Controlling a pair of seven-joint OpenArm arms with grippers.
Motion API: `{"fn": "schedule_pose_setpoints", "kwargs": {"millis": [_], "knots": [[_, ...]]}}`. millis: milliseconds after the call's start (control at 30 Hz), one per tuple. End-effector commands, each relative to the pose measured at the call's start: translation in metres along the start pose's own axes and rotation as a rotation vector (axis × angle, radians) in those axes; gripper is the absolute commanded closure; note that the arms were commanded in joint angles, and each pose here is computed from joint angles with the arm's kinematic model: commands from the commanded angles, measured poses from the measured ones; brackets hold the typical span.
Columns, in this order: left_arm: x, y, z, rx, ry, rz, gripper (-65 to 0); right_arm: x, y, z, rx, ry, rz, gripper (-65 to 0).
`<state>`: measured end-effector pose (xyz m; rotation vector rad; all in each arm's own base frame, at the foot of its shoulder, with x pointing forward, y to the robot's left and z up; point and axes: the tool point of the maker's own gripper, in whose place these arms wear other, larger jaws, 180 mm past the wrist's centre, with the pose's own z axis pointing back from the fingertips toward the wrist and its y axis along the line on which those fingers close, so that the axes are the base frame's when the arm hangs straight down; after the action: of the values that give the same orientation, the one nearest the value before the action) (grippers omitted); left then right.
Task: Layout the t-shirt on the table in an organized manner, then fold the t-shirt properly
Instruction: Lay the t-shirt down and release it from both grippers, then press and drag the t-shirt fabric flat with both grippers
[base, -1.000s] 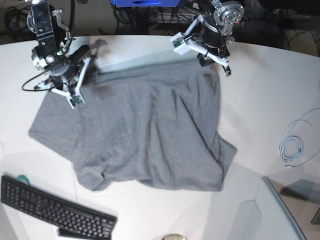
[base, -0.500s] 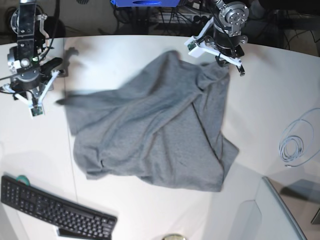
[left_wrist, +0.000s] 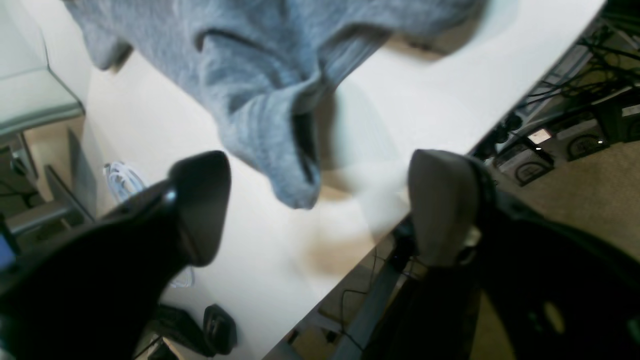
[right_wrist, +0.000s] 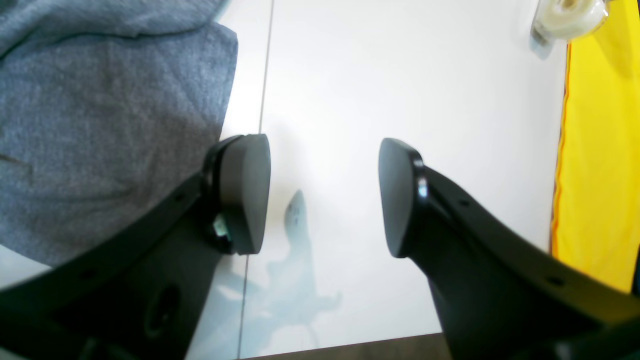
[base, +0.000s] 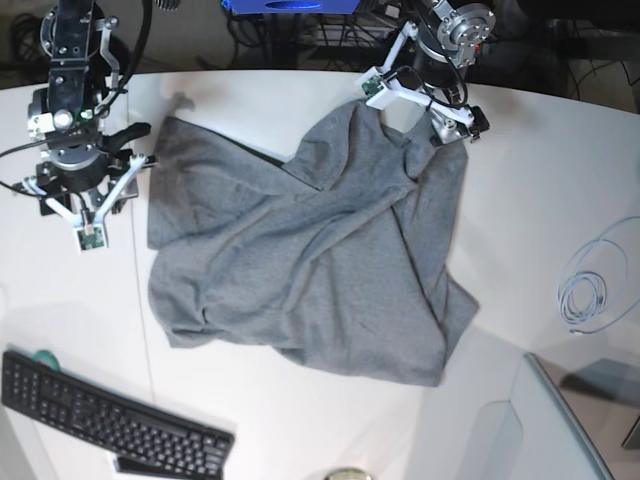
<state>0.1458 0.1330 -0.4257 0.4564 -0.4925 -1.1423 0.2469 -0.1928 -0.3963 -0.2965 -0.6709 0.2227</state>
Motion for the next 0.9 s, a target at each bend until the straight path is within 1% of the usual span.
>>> {"fn": "schedule_pose_setpoints", "kwargs": {"millis": [0,33,100,133,233,300,367,400,467,500,533,600,700,767,867], "knots": [[-0.004,0.01,0.002,0.031,0.008,0.008,-56.1,0.01,0.017,0.0,0.06,-0.035,0.029,-32.6],[-0.007,0.013,0.002,0.039,0.014,0.017,-56.1,0.01,0.032,-0.001,0.102,-0.033,0.051,-32.6],[-0.005,0.019,0.003,0.053,0.008,0.025,-56.1,0.011,0.052,-0.003,0.147,-0.045,0.054,-32.0],[-0.002,0.021,0.004,0.058,-0.002,0.026,-56.1,0.014,0.06,-0.004,0.166,-0.061,0.049,-30.2],[0.003,0.025,0.006,0.068,-0.025,0.032,-55.9,0.015,0.082,-0.007,0.212,-0.074,0.036,-19.8],[0.015,0.025,0.007,0.068,-0.095,0.032,-55.8,0.009,0.098,-0.011,0.249,-0.053,0.05,-10.1],[0.033,0.024,0.01,0.068,-0.18,0.05,-55.6,0.0,0.111,-0.018,0.279,-0.017,0.062,-3.2],[0.042,0.024,0.011,0.069,-0.211,0.066,-55.5,-0.005,0.114,-0.023,0.288,0.002,0.066,-1.5],[0.06,0.026,0.013,0.075,-0.267,0.1,-54.6,-0.017,0.12,-0.034,0.303,0.049,0.069,-1.1],[0.072,0.033,0.013,0.092,-0.301,0.118,-51.3,-0.023,0.124,-0.039,0.311,0.072,0.072,-0.9],[0.082,0.041,0.013,0.11,-0.328,0.136,-45.6,-0.029,0.125,-0.045,0.315,0.095,0.078,-0.8],[0.102,0.059,0.012,0.15,-0.366,0.183,-28.5,-0.037,0.124,-0.053,0.315,0.129,0.08,-0.6],[0.134,0.091,0.01,0.209,-0.394,0.287,-0.5,-0.057,0.095,-0.066,0.263,0.189,0.044,-0.6],[0.149,0.112,0.009,0.243,-0.402,0.336,0.0,-0.067,0.072,-0.076,0.222,0.214,0.024,-0.6],[0.16,0.138,0.003,0.285,-0.393,0.369,0.0,-0.08,0.034,-0.091,0.161,0.249,0.004,-0.6]]}}
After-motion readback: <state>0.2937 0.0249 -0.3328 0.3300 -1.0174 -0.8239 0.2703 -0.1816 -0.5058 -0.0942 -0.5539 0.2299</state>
